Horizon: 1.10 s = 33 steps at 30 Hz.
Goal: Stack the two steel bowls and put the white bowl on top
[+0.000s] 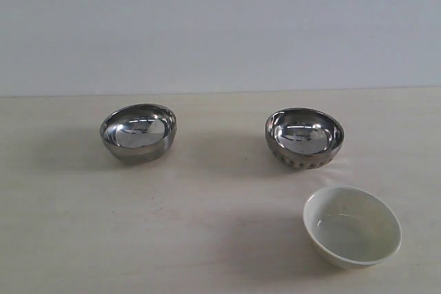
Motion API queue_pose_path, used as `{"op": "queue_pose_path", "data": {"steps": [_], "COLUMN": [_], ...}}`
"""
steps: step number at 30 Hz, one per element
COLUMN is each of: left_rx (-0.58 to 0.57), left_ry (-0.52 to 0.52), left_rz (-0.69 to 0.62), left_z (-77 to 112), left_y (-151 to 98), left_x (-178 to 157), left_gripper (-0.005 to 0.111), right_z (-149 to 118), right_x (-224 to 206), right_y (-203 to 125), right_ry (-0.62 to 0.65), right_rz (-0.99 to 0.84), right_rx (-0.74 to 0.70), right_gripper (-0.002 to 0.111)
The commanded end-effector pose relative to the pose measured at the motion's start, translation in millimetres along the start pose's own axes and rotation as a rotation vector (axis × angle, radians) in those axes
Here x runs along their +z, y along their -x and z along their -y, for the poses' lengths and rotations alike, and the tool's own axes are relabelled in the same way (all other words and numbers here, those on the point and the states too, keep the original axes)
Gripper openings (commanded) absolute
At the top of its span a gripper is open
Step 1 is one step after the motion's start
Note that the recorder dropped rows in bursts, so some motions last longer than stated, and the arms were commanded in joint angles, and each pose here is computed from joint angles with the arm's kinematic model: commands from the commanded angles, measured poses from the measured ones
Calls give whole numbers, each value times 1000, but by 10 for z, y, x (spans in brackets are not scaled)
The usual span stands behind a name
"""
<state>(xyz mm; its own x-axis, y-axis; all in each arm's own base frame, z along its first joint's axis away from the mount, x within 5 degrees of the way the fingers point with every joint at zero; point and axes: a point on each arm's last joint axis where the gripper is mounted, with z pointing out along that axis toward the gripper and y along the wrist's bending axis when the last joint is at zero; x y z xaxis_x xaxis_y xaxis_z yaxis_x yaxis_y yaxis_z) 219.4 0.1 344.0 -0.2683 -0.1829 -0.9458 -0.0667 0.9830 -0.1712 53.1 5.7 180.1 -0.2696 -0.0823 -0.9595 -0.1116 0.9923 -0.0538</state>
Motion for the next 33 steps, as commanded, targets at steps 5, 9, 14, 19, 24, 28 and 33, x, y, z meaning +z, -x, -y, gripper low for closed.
{"op": "queue_pose_path", "data": {"steps": [5, 9, 14, 19, 24, 28, 33], "left_rx": [75, 131, 126, 103, 104, 111, 163], "left_ry": [55, 57, 64, 64, -1, -80, -144], "left_rz": [-304, -390, -499, -544, -582, -591, -631], "left_z": [-38, -61, -111, -109, 4, 280, 579], "left_y": [-307, -486, -858, -954, -1034, -1037, -1241], "left_x": [875, 1220, 1688, 2009, 2247, 2357, 2476], "left_gripper": [4, 4, 6, 73, 100, 97, 97], "right_z": [2, 2, 2, 2, 2, 2, 2], "right_x": [-5, -5, -5, -5, -5, -5, -5], "right_y": [9, 9, 9, 9, 9, 9, 9], "right_ry": [-2, -2, -2, -2, -2, -2, -2], "right_rz": [11, 11, 11, 11, 11, 11, 11], "right_rx": [-8, -8, -8, -8, -8, -8, -8], "right_gripper": [0, 0, 0, 0, 0, 0, 0]}}
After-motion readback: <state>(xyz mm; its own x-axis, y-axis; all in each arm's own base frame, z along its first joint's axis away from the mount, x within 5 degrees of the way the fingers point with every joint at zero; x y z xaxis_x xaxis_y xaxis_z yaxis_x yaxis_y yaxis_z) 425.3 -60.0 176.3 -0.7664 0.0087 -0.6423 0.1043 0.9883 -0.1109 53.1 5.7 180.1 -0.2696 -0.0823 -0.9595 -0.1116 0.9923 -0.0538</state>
